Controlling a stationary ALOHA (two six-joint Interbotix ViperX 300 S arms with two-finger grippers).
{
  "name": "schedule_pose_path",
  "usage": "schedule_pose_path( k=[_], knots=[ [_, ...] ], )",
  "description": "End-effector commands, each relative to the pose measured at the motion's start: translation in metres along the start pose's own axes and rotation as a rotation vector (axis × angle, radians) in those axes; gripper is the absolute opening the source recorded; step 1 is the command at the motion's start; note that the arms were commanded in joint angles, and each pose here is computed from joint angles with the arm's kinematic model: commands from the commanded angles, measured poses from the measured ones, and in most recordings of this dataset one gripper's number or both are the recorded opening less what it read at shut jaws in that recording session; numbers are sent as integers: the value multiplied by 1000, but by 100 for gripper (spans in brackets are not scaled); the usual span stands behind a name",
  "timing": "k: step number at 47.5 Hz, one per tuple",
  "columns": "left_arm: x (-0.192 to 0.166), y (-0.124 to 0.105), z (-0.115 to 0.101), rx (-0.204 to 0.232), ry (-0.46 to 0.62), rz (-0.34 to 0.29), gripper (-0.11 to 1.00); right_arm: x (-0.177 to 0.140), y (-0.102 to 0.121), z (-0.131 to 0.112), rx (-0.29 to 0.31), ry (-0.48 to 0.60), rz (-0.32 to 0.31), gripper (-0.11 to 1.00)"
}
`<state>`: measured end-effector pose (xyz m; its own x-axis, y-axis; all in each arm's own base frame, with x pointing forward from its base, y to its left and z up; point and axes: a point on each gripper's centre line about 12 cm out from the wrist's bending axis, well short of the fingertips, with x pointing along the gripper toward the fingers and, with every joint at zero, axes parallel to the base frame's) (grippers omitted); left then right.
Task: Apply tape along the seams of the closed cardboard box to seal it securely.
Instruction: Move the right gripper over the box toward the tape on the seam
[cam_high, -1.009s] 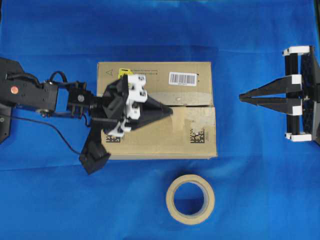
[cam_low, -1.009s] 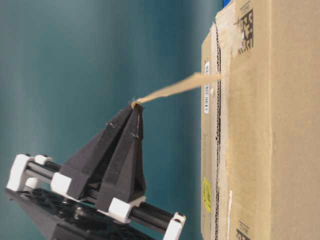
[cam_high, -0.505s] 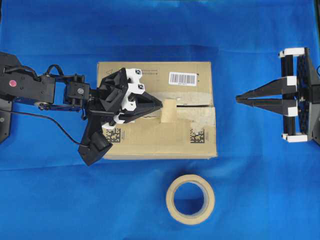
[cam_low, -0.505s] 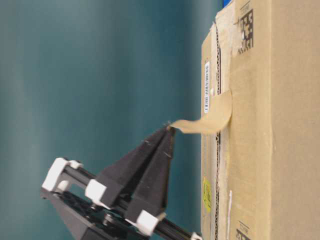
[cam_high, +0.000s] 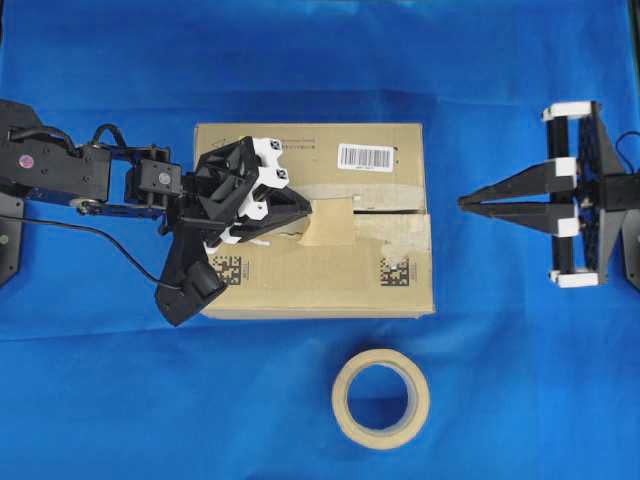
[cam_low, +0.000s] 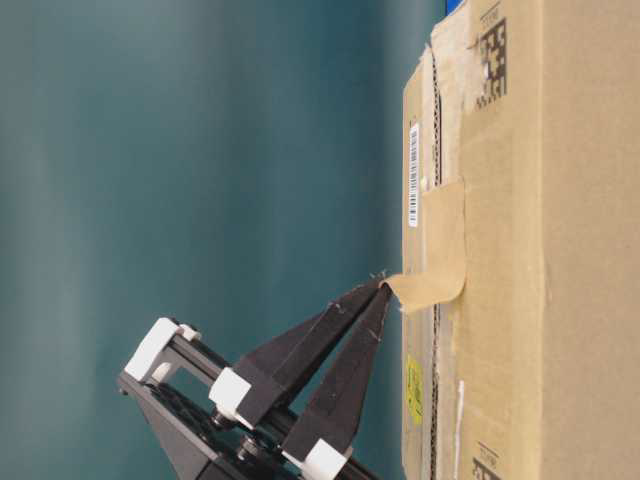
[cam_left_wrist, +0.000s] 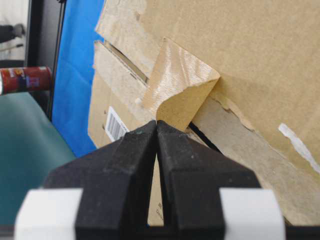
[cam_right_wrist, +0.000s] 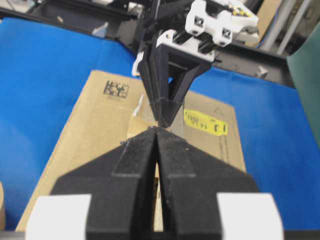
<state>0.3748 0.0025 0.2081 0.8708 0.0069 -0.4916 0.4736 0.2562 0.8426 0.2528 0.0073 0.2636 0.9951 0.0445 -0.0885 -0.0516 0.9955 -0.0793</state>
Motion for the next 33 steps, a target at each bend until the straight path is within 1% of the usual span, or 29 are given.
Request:
schedule_pose_path(
  k=[1,6,14,18,26,30,33],
  knots=[
    [-5,10,0,-2,-1,31,1,6,0,11,1,-38,1,0],
    [-6,9,-3,-2,5,27,1,14,0,8,8,-28,1,0],
    [-6,7,-5,32,14,7,1,24,0,4,12,-6,3,0],
    [-6,5,-6,32,17,-8,1,29,0,4,12,-5,4,0],
    [-7,-2,-7,29,30,-65,1,44,-1,2,21,3,3,0],
    [-7,-6,-8,28,36,-94,1,52,-2,0,37,15,-3,0],
    [-7,-6,-8,28,37,-100,1,60,-3,-2,55,26,-11,0]
  ],
)
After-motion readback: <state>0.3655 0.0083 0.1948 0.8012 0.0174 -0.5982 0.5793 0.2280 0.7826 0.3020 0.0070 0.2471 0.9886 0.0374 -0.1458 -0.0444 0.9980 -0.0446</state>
